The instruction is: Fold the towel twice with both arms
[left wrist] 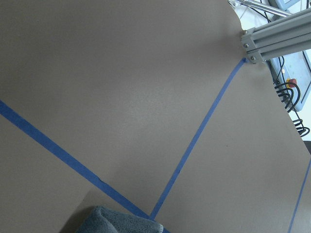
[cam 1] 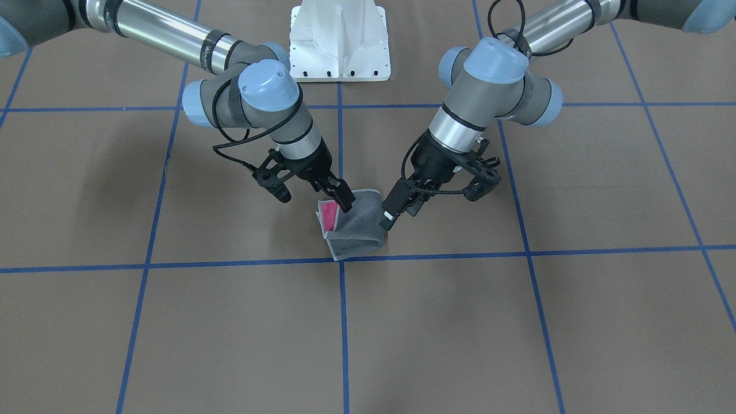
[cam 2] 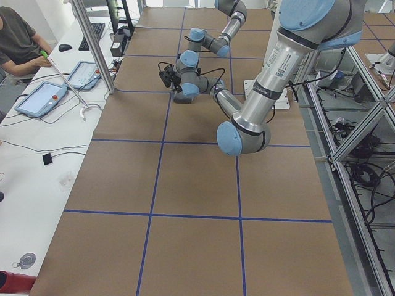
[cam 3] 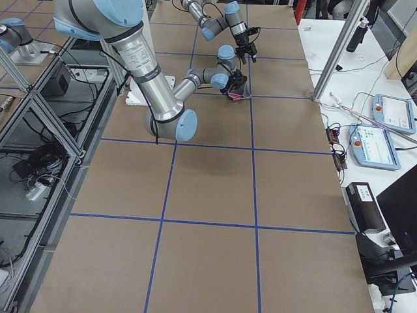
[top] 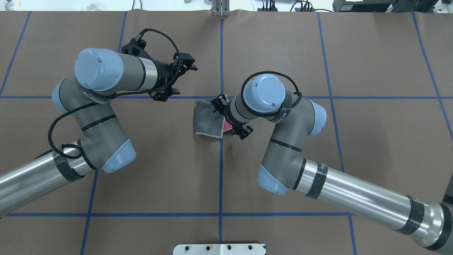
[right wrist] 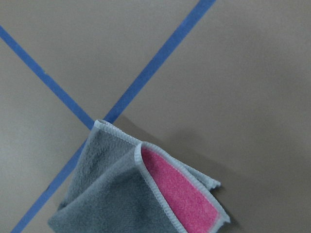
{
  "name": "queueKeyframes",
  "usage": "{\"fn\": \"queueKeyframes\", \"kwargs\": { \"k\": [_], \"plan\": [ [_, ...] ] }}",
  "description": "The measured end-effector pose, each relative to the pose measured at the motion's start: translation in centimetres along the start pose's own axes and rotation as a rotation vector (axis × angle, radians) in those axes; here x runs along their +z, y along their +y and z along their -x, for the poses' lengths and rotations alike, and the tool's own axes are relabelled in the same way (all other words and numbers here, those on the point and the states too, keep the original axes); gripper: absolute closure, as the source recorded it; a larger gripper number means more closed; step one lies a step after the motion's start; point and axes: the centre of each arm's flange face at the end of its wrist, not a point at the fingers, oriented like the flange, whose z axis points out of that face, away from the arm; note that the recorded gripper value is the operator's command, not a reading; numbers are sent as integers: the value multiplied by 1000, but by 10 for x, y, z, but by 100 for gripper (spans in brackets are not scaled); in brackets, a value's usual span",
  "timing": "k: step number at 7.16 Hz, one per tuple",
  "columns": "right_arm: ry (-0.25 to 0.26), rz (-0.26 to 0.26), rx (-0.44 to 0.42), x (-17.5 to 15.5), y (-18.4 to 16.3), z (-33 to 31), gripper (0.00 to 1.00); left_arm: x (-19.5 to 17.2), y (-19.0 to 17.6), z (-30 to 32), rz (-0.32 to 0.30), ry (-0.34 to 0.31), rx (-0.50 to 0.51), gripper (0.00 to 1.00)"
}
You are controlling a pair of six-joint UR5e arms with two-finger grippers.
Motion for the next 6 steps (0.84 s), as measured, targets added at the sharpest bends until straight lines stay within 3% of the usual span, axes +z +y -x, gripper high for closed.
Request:
{"fn": "queueKeyframes", "kwargs": {
  "k": [3, 5, 6],
  "plan": [
    [-16, -33, 83, 16, 34, -10, 2, -9, -4, 6, 6, -1, -1, 0],
    [-24, -56, 118, 23, 43, -16, 16, -9, -4, 6, 5, 0, -1, 0],
    [-27, -68, 130, 27, 43, -17, 17, -9, -5, 7, 5, -1, -1, 0]
  ]
}}
